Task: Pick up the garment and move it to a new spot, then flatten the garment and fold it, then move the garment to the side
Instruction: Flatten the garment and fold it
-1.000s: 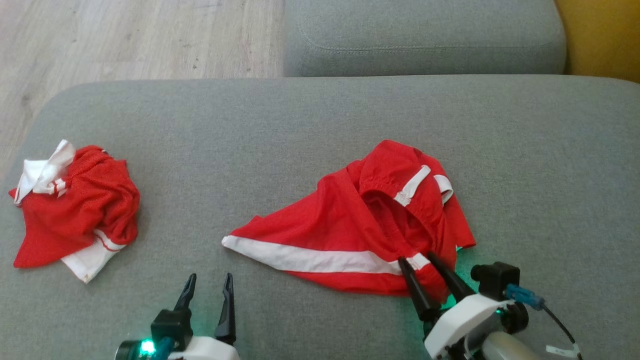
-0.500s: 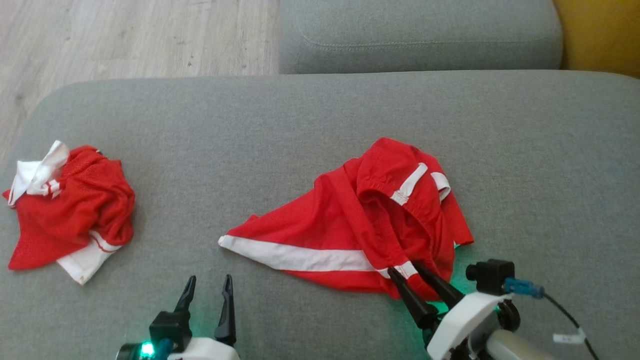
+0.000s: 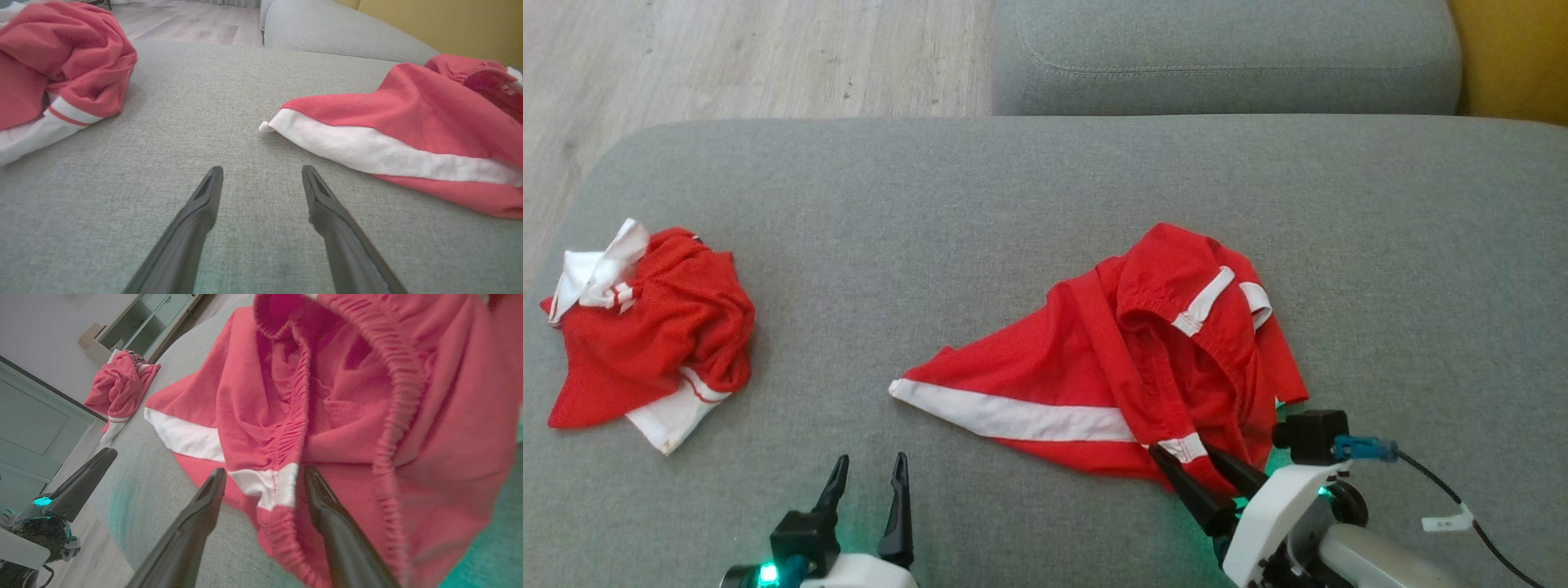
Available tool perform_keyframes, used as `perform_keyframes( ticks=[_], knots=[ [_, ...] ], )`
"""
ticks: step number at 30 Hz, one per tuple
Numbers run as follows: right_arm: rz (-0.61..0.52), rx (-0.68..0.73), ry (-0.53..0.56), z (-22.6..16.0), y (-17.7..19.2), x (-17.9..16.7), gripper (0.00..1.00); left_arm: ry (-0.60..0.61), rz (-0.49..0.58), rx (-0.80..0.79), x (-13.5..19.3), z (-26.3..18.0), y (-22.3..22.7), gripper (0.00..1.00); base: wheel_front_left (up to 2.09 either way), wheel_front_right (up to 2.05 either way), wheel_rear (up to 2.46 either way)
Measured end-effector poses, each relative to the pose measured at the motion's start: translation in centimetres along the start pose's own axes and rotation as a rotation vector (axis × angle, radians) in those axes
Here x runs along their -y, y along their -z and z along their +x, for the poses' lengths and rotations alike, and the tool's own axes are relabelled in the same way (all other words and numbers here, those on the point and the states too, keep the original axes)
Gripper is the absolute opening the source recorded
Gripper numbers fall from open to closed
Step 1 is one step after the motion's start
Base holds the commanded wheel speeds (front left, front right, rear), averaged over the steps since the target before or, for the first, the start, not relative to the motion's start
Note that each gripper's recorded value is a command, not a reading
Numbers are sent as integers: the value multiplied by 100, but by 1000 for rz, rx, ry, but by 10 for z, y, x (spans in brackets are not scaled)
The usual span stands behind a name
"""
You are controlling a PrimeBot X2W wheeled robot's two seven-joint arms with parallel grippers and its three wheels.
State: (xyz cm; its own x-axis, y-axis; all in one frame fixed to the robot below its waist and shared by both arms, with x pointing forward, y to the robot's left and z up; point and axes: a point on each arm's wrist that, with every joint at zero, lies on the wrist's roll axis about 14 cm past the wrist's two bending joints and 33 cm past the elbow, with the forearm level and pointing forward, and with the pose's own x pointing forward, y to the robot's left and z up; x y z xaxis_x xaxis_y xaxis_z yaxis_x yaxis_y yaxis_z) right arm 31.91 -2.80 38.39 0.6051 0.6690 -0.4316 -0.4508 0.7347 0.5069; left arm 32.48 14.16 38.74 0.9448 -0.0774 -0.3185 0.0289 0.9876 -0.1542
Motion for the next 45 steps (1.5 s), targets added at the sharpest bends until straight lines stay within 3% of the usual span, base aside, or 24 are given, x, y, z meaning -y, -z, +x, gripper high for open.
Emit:
perform_keyframes(
  ticks=[1,2,3,4,10,16,25,31,45],
  knots=[
    [0,0,0,0,0,0,82,0,0,0,0,0,0,100,0,0,0],
    [0,-4,-1,0,1,0,65,0,0,0,0,0,0,100,0,0,0],
    [-2,-13,-1,0,3,0,15,0,-1,0,0,0,0,100,0,0,0],
    [-3,-16,-1,0,5,1,0,0,-1,-1,0,0,0,100,0,0,0],
    [0,-1,30,-8,6,12,0,9,-4,2,3,2,-1,100,0,0,0],
    [11,116,91,-18,-21,30,0,39,-9,15,13,6,-6,100,0,0,0],
    [22,308,225,-52,-66,71,0,200,-69,-11,55,18,-5,100,0,0,0],
    [50,316,284,-64,-51,85,0,257,-105,-81,72,27,9,100,0,0,0],
    [40,363,272,-52,-67,80,0,326,-155,-149,91,5,31,100,0,0,0]
  ],
)
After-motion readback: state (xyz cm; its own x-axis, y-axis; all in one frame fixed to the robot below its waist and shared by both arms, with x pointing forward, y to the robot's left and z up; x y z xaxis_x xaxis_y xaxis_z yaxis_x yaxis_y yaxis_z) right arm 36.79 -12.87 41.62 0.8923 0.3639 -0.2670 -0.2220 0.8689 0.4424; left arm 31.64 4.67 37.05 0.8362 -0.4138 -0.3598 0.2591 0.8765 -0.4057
